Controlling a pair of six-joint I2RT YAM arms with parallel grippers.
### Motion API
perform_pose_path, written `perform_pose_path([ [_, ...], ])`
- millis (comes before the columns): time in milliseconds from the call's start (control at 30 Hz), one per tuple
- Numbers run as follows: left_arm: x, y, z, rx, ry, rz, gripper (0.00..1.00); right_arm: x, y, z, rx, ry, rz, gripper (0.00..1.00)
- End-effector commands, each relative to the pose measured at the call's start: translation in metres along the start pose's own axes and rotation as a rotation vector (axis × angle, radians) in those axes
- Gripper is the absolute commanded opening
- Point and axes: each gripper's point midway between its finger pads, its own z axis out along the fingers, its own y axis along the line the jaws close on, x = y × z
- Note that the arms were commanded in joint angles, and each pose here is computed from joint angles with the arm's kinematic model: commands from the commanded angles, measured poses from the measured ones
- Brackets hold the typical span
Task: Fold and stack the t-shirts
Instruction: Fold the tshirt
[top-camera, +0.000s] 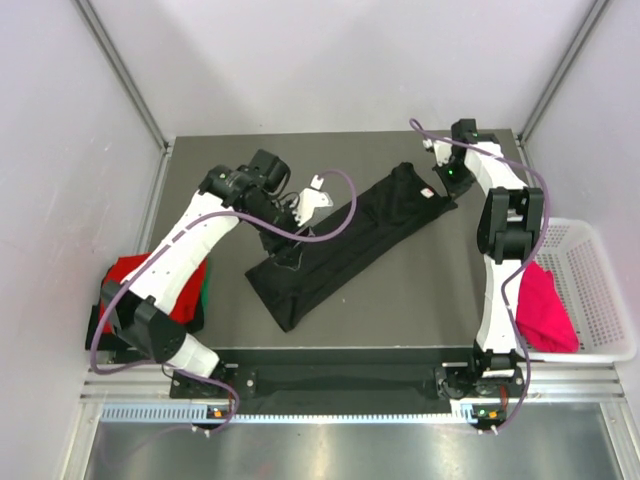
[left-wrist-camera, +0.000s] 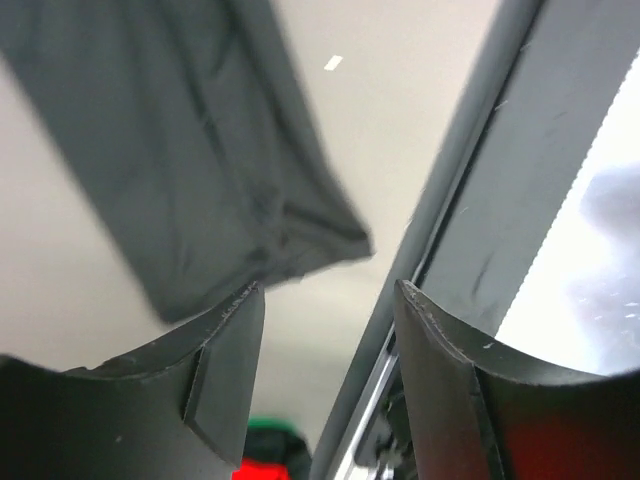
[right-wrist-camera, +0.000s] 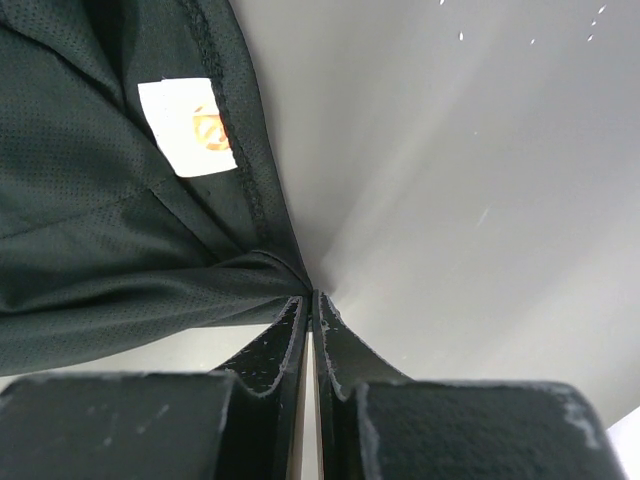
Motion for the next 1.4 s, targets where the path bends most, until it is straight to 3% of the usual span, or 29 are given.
perform_pose_path([
  [0,0.040,0.036,0.001,-0.142,0.133,-0.118,0.60,-0.007,-0.012,-0.024,0.048,-0.045,0.015,0.03],
  [133,0.103,0.089,0.036,-0.194,0.275,-0.264,0.59,-0.001,-0.009,-0.027,0.045,-0.040,0.016,0.04],
  [233,0.133,0.118,0.041,-0.186,0.295,-0.378,0.59,0.003,-0.006,-0.030,0.043,-0.036,0.015,0.04],
  [400,0.151,0.156,0.044,-0.249,0.287,-0.416,0.64,0.007,-0.003,-0.034,0.038,-0.042,0.008,0.04],
  [800,0.175,0.166,0.088,-0.136,0.345,-0.524,0.63,0.005,-0.003,-0.039,0.037,-0.054,0.008,0.04],
  [833,0.176,0.168,0.091,-0.136,0.345,-0.527,0.61,0.005,-0.003,-0.038,0.037,-0.053,0.008,0.04],
  [867,0.176,0.167,0.093,-0.127,0.344,-0.535,0.53,0.004,-0.002,-0.038,0.037,-0.054,0.008,0.05],
  [933,0.180,0.162,0.097,-0.082,0.358,-0.555,0.32,0.006,-0.003,-0.034,0.032,-0.040,0.013,0.06],
  [967,0.178,0.159,0.100,-0.053,0.350,-0.559,0.16,0.008,-0.001,-0.033,0.026,-0.026,0.012,0.08],
  [1033,0.178,0.153,0.102,-0.016,0.350,-0.568,0.00,0.009,-0.004,-0.037,0.045,-0.011,0.022,0.20],
  [1200,0.177,0.138,0.101,0.033,0.333,-0.579,0.00,-0.021,-0.035,-0.081,0.110,-0.189,0.094,0.34],
  [1367,0.176,0.130,0.100,0.043,0.309,-0.594,0.00,-0.064,-0.022,-0.063,0.002,-0.258,0.073,0.34],
])
